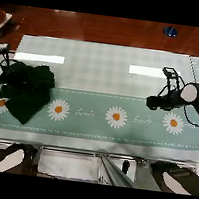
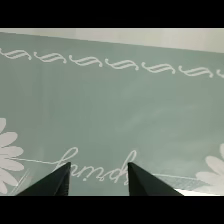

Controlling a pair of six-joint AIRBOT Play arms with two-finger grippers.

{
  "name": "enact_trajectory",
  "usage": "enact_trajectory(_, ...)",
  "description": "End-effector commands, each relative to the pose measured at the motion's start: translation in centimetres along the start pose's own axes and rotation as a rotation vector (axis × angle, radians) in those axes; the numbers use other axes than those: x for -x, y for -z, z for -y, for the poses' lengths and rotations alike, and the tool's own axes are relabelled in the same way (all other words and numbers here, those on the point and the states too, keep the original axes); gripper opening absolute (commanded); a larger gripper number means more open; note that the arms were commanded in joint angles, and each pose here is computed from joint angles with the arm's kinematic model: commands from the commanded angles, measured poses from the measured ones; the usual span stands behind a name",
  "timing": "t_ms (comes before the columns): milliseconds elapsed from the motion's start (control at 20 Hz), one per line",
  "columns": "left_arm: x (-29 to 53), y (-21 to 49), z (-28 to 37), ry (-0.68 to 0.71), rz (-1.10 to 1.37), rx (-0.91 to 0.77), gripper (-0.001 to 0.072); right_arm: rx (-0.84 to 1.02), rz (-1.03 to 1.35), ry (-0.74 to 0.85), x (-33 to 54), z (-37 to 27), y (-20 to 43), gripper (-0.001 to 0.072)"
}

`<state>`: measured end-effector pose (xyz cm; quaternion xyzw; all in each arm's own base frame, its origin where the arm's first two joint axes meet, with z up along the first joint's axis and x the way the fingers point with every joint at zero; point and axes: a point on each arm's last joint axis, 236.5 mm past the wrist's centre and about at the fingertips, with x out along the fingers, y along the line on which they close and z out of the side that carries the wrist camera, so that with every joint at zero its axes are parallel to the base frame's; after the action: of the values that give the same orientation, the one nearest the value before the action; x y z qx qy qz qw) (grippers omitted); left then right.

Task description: Fold the shirts.

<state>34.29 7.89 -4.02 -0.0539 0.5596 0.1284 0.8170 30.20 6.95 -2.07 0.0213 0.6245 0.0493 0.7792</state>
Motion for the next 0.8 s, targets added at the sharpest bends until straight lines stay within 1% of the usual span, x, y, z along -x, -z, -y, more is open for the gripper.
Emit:
enact_trajectory(0,-3.0,3.2,1.2,0.033,-0.163,0.037,0.0505,-0.025,0.015,-0.018,-0.2,-0.4,-0.3,0.0408)
enact_trajectory(100,-4.2,4.9,1.7,0.029,-0.24,0.018,0.0503,-0.03,0.013,-0.018,-0.2,-0.4,-0.2,0.0408)
enact_trajectory(150,-4.5,5.7,1.8,0.028,-0.276,0.018,0.0481,-0.03,0.012,-0.018,-0.2,-0.4,-0.2,0.0408)
enact_trajectory(200,-4.4,6.1,2.0,0.04,-0.3,0.022,0.0243,-0.03,0.012,-0.018,-0.2,-0.4,-0.2,0.0408)
enact_trajectory(250,-4.0,6.1,2.4,0.063,-0.314,-0.019,0.0023,-0.029,0.021,-0.019,-0.2,-0.4,-0.4,0.0408)
enact_trajectory(350,-2.3,5.1,3.9,0.139,-0.317,-0.096,0.0021,0.01,0.05,-0.019,0.2,-0.5,-1.2,0.0408)
enact_trajectory(450,1.2,1.3,6.8,0.267,-0.211,-0.091,0.0021,0.031,0.098,-0.007,2.2,-0.4,-2.8,0.0408)
enact_trajectory(600,10.7,-6.7,11.4,0.494,0.122,-0.051,0.002,0.041,0.28,-0.028,8.1,-1.2,-6.3,0.0408)
enact_trajectory(650,15.4,-9.5,12.7,0.571,0.278,-0.042,0.002,0.039,0.344,-0.039,10.5,-1.5,-7.0,0.0408)
enact_trajectory(750,24.3,-13.2,13.8,0.672,0.555,-0.004,0.002,0.038,0.446,-0.067,14.5,-2.1,-7.5,0.0408)
